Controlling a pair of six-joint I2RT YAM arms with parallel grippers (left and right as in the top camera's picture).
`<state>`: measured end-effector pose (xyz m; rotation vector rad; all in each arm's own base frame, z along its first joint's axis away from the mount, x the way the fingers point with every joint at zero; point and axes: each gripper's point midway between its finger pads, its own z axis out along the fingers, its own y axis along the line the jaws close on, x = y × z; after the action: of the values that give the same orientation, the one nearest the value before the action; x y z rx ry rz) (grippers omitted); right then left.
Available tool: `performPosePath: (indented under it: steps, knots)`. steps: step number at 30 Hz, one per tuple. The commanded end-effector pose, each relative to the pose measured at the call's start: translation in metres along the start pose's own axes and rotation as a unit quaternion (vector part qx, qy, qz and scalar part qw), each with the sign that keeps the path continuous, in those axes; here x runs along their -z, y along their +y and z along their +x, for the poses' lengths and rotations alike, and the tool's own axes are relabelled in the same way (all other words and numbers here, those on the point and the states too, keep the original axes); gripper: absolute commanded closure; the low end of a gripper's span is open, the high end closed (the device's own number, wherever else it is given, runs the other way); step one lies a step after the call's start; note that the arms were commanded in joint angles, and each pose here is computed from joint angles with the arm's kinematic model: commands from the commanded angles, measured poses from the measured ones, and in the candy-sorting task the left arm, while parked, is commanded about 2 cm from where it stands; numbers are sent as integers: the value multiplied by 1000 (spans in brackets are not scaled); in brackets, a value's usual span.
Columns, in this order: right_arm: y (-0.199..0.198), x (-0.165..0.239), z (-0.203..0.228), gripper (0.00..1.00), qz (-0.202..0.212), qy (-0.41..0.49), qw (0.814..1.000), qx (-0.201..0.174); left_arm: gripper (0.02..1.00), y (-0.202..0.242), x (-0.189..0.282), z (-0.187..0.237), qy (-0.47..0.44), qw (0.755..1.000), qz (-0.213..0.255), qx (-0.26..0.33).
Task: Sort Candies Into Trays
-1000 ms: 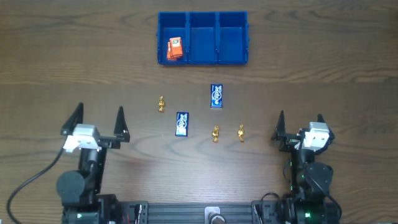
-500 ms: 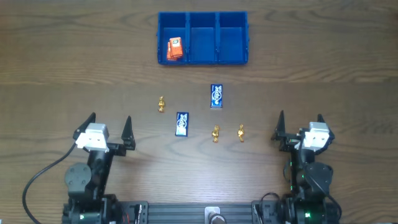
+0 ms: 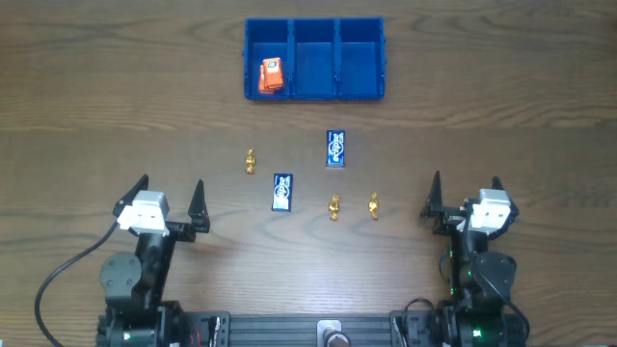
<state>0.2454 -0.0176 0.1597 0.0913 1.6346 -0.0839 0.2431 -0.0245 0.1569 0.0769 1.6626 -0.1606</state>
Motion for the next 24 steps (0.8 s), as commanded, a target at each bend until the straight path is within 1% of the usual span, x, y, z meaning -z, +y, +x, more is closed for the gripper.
performPosePath:
  steps: [1, 8, 11, 14, 17, 18, 21, 24]
  knots:
    - [-2, 0, 0, 3, 4, -1, 1000, 7, 20, 1, -1, 16, 23, 1000, 1, 3]
    - [-2, 0, 0, 3, 4, -1, 1000, 7, 20, 1, -1, 16, 23, 1000, 1, 3]
    - [-1, 1, -11, 3, 3, -23, 1000, 2, 20, 1, -1, 16, 23, 1000, 1, 3]
    - [7, 1, -14, 3, -23, -30, 999, -7, 23, 1, -1, 16, 23, 1000, 1, 3]
    - [8, 1, -17, 3, -24, -36, 999, -8, 20, 1, -1, 16, 23, 1000, 1, 3]
    - [8, 1, -21, 3, -26, -44, 999, -14, 20, 1, -1, 16, 23, 1000, 1, 3]
    - [17, 5, -38, 3, -55, -61, 995, -63, 23, 1, -1, 16, 23, 1000, 1, 3]
    - [25, 8, -61, 3, -80, -49, 992, -87, 20, 1, -1, 16, 23, 1000, 1, 3]
